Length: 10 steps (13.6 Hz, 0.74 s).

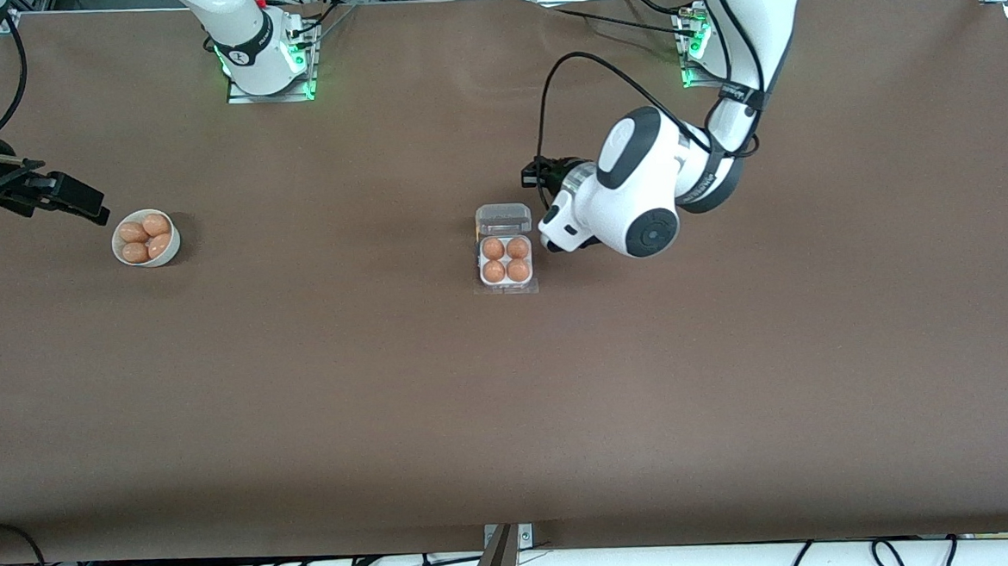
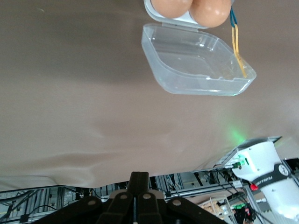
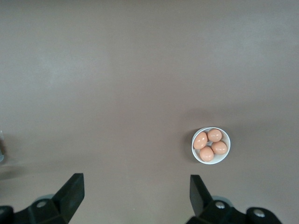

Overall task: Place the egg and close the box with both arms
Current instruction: 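Push the clear lid down over the eggs with the left gripper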

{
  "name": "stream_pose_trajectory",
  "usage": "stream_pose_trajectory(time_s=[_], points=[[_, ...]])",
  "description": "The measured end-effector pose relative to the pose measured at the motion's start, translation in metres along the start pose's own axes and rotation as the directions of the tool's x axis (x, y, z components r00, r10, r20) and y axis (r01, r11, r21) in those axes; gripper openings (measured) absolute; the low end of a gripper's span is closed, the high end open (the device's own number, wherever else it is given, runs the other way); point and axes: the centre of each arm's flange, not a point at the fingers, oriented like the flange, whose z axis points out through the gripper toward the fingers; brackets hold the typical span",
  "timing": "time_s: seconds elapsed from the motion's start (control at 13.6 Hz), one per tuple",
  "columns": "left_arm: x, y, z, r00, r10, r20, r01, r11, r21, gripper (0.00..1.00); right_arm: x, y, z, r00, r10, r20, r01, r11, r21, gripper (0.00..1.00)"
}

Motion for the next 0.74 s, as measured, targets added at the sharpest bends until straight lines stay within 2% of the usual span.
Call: stream_pose_trajectory(time_s=[0.37, 0.74], points=[[0.000, 0.027, 0.060, 0.998, -0.055, -0.008, 0.056, 0.997, 0.056, 0.01, 0.001, -0.003, 0.005, 1.000, -0.005, 0.009, 0.005, 1.000, -0.002, 1.00], [0.012, 0.040, 0.075, 0.996, -0.078, -0.035, 0.080, 0.996, 0.050, 0.01, 0.001, -0.003, 0.005, 1.000, -0.006, 0.008, 0.006, 1.000, -0.001, 1.00]])
